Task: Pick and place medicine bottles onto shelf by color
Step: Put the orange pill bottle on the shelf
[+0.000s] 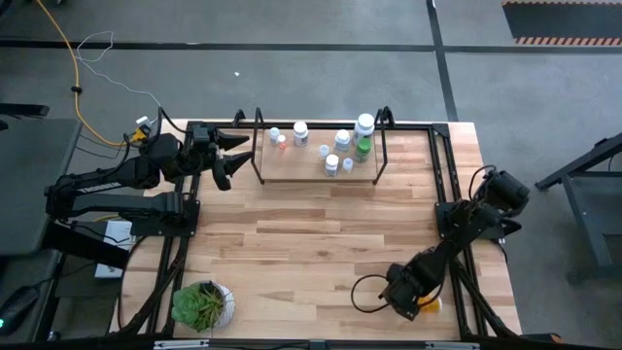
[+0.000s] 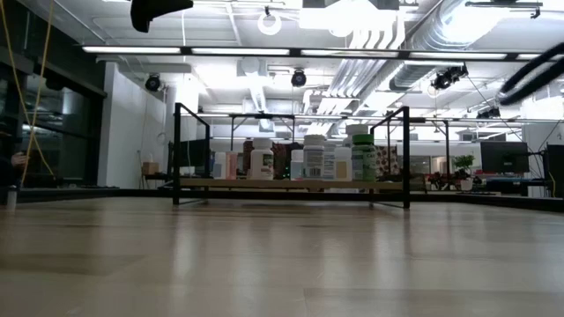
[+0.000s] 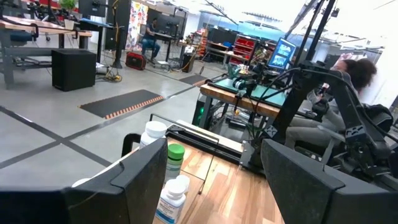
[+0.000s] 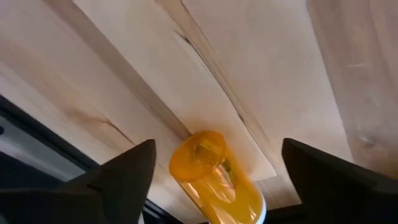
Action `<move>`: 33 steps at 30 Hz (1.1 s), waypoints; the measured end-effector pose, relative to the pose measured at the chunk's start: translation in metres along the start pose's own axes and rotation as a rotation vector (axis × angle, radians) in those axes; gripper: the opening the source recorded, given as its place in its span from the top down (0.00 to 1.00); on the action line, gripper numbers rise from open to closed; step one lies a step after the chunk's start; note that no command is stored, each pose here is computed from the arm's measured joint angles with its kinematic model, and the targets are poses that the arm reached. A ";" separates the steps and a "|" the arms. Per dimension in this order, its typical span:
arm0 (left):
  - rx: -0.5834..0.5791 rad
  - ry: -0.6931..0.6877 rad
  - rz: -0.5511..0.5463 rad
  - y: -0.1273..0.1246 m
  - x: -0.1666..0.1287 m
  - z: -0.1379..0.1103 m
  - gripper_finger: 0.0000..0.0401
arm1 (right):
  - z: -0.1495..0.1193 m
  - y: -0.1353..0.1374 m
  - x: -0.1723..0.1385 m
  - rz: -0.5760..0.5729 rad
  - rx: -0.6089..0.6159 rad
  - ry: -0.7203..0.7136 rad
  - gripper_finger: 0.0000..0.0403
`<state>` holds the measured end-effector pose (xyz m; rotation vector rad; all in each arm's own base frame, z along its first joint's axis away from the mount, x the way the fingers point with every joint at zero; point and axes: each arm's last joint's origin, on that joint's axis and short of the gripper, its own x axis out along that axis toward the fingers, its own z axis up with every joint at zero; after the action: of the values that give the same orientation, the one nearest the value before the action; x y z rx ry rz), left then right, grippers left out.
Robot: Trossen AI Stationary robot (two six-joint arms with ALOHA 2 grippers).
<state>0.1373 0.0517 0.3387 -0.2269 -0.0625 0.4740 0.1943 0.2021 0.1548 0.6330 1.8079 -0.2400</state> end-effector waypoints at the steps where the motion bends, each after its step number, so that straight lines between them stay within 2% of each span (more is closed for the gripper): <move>1: 0.000 0.000 0.000 0.000 0.000 0.000 0.38 | 0.000 -0.001 -0.002 0.003 -0.014 -0.001 0.13; 5: 0.006 0.000 0.002 0.000 0.000 0.000 0.38 | -0.001 -0.004 -0.008 0.005 -0.034 0.004 0.06; 10: 0.019 -0.005 0.024 0.001 0.000 0.000 0.38 | -0.011 -0.003 -0.012 0.016 -0.062 0.013 0.05; 15: 0.018 -0.005 0.023 0.001 0.000 0.000 0.38 | -0.025 0.005 -0.005 0.054 -0.186 0.031 0.05; 22: 0.018 -0.004 0.023 0.001 0.000 0.000 0.38 | -0.039 0.003 0.000 0.002 -0.200 0.036 0.05; 26: 0.018 -0.005 0.023 0.001 0.000 0.000 0.38 | -0.042 0.004 0.002 -0.014 -0.228 -0.016 0.05; 33: 0.018 -0.005 0.024 0.001 0.000 0.000 0.38 | -0.037 0.006 0.016 -0.053 -0.246 -0.033 0.05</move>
<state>0.1371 0.0524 0.3385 -0.2092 -0.0600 0.4986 0.1641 0.2293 0.1534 0.4058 1.7885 -0.0607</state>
